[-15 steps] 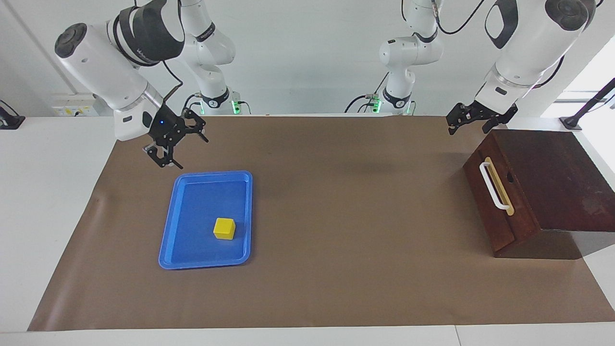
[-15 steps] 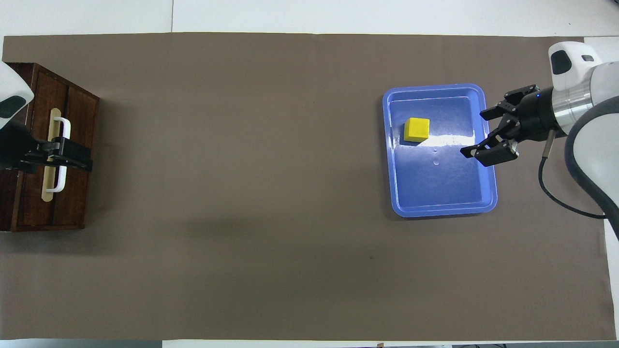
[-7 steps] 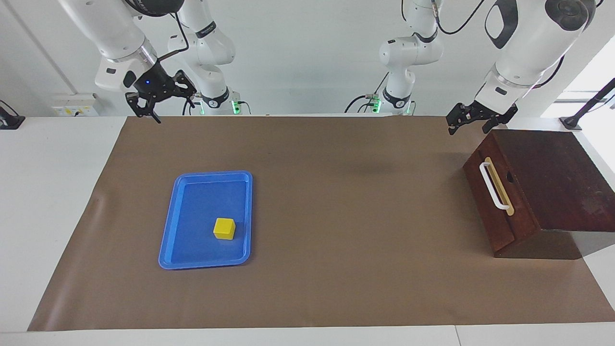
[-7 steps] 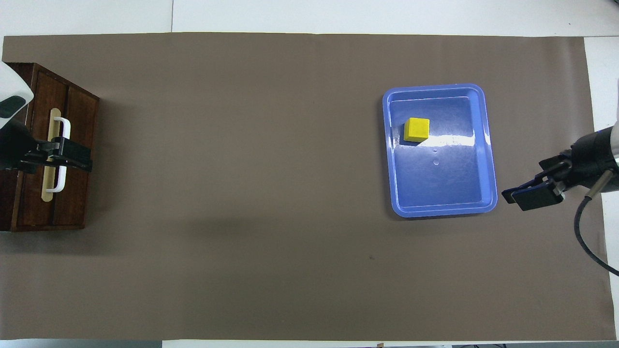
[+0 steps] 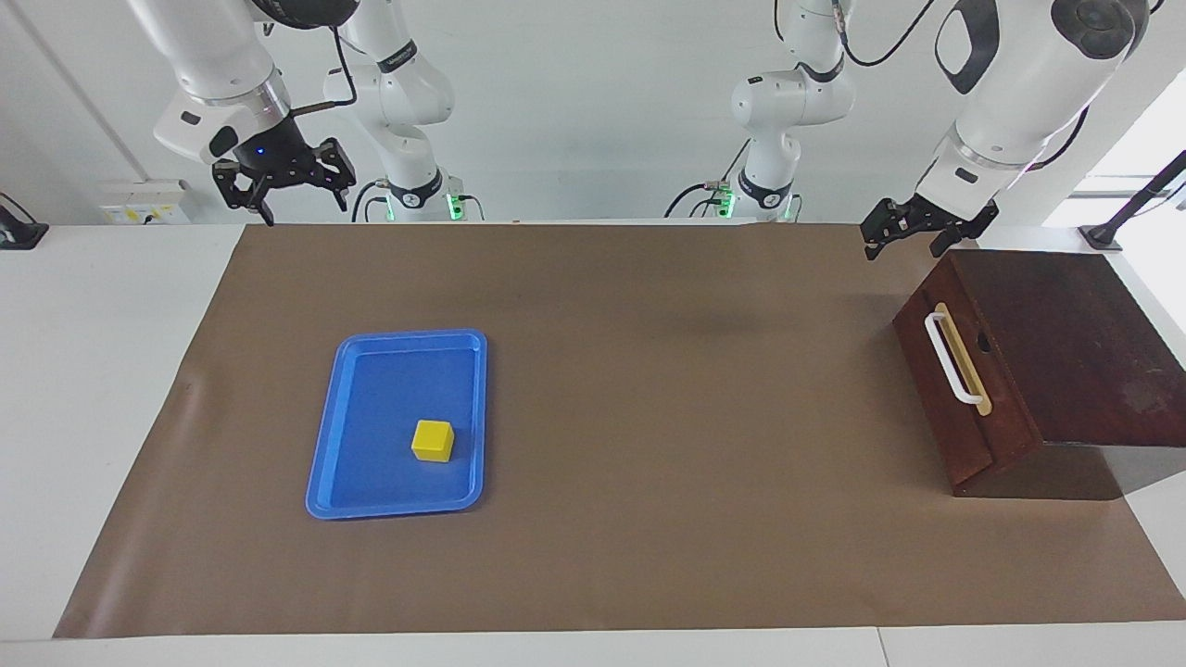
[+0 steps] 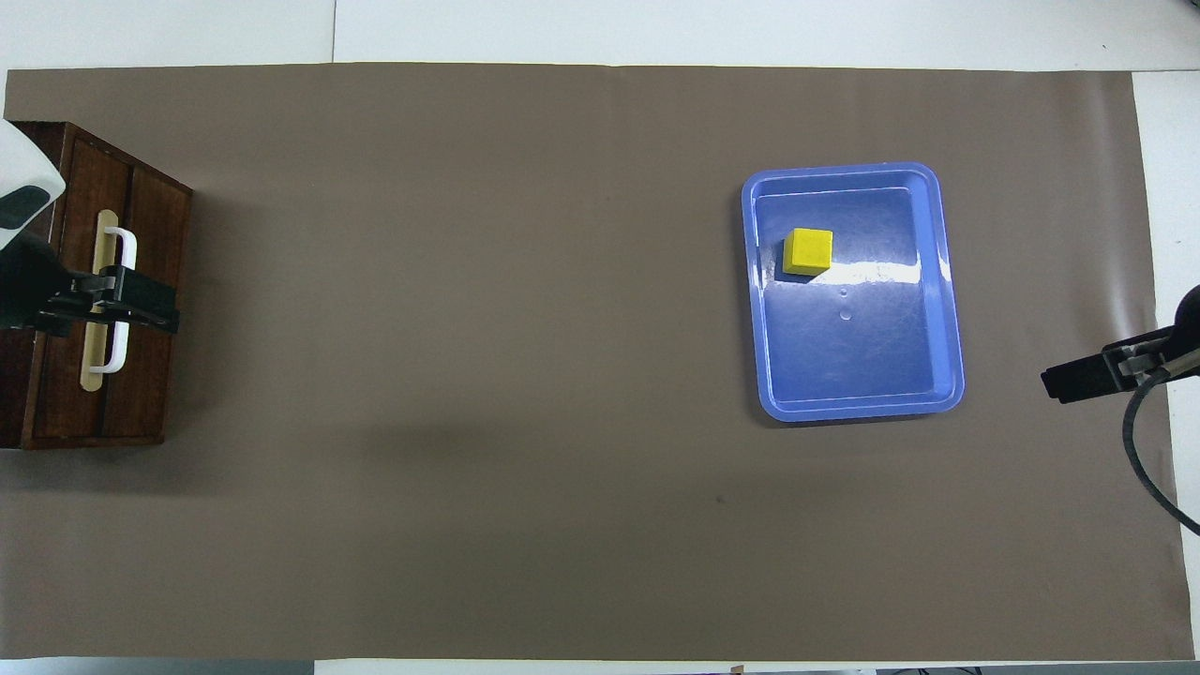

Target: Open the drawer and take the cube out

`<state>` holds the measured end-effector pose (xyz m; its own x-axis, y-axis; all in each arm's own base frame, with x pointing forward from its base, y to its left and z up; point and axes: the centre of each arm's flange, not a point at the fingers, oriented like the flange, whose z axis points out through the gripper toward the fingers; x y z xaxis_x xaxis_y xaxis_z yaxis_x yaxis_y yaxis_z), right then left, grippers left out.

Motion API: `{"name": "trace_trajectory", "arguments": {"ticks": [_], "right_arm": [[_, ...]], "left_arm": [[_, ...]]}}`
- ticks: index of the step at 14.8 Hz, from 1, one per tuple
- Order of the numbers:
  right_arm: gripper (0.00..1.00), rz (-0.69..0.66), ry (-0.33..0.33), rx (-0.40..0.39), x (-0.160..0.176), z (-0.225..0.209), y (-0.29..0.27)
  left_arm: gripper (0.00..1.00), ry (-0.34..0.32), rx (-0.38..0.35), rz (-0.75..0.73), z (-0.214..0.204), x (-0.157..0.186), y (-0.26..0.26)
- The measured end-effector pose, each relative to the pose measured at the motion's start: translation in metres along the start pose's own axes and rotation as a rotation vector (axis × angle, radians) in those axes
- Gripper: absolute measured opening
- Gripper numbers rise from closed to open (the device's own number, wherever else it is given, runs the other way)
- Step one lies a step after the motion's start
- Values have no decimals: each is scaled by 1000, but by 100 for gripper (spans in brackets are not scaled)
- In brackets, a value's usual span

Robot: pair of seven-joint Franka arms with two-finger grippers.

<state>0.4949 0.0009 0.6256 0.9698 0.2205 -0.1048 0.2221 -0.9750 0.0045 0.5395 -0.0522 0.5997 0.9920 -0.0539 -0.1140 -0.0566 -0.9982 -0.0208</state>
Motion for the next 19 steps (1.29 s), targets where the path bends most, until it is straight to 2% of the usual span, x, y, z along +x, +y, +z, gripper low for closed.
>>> {"name": "trace_trajectory", "arguments": {"ticks": [4,8,14,19], "right_arm": [[100,111,-7,5,-5,-11,7],[100,152,41,-2,-5,-38,7],[100,160,29,2,15,-15,12],[100,157,27,2,15,-14,10]], "left_arm": [[100,0,0,0,0,0,0],[100,0,0,0,0,0,0],[100,0,0,0,0,0,0],[100,0,0,0,0,0,0]]}}
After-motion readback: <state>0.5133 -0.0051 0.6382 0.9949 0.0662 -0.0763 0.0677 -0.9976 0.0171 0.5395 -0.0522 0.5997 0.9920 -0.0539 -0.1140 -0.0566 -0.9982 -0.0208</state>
